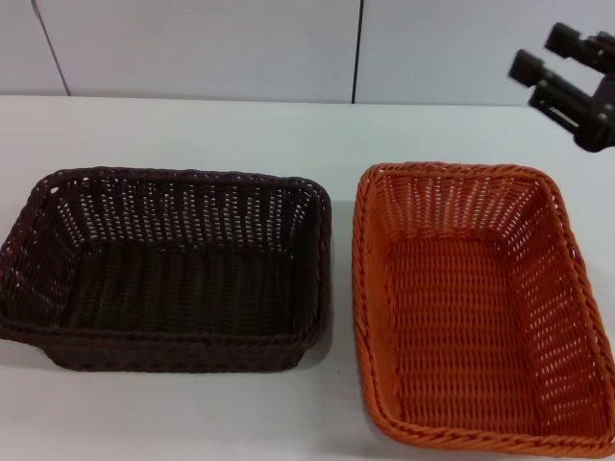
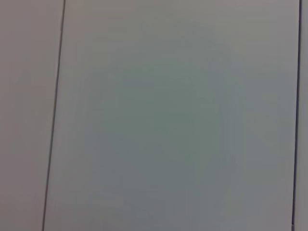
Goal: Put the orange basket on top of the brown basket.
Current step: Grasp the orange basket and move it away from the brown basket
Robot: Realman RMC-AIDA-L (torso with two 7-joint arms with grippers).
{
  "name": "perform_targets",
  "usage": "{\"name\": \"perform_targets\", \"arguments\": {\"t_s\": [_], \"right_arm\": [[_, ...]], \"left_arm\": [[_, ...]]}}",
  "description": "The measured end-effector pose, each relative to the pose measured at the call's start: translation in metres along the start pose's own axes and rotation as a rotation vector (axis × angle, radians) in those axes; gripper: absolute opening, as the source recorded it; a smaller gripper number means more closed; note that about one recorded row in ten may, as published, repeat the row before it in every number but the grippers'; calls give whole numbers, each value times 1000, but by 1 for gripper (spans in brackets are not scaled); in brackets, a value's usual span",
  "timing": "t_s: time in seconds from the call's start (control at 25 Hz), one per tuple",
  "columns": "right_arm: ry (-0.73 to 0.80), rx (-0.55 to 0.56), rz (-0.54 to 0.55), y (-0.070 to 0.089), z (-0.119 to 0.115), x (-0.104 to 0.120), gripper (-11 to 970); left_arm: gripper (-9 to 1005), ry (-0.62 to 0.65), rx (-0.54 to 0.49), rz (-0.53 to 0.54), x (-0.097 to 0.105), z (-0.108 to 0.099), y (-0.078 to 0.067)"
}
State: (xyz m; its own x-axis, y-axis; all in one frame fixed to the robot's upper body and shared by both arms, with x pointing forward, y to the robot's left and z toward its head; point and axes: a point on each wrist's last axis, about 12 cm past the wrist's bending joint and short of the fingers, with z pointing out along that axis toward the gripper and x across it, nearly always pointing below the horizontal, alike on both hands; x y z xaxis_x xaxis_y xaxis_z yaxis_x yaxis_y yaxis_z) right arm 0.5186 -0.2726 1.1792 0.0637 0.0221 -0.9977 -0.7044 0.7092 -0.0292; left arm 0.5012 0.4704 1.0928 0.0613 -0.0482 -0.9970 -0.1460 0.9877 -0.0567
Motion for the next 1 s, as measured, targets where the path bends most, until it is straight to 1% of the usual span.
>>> {"name": "perform_targets", "arguments": {"t_s": [0.08,0.16,0.2,0.24,0.32,0.36,0.4,0.44,0.52,0.64,0.76,0.8,0.84,0.96,1.0], "right_arm": [[21,-82,21,6,5,-9,515],[49,-170,36,8,10,-18,515],[91,-261,52,7,17,-25,515],[91,-261,52,7,17,-25,515],[147,-354,60,5,25,-32,515],[178,-404,58,5,27,-35,515],[228,-495,54,5,31,-41,515],[228,-495,54,5,31,-41,515],[270,-571,52,4,30,-47,515],[335,-640,39,3,23,-54,515],[393,-673,12,2,12,-59,515],[443,-681,-10,3,8,-60,515],[443,-681,-10,3,8,-60,515],[540,-684,-51,7,2,-54,515],[592,-690,-73,11,0,-49,515]], "left_arm": [[741,1,-2,1,0,0,1],[741,1,-2,1,0,0,1],[741,-2,-5,7,-2,-1,2],[741,-2,-5,7,-2,-1,2],[741,-10,-10,3,-3,-1,3],[741,-10,-10,3,-3,-1,3],[741,-20,-17,-4,-4,-1,4],[741,-20,-17,-4,-4,-1,4],[741,-46,-35,-27,-7,1,4],[741,-64,-58,-51,-8,2,6],[741,-75,-69,-63,-9,3,6],[741,-81,-73,-68,-10,4,6],[741,-80,-75,-70,-10,4,6],[741,-79,-82,-70,-11,6,6],[741,-79,-83,-69,-11,7,6]]}}
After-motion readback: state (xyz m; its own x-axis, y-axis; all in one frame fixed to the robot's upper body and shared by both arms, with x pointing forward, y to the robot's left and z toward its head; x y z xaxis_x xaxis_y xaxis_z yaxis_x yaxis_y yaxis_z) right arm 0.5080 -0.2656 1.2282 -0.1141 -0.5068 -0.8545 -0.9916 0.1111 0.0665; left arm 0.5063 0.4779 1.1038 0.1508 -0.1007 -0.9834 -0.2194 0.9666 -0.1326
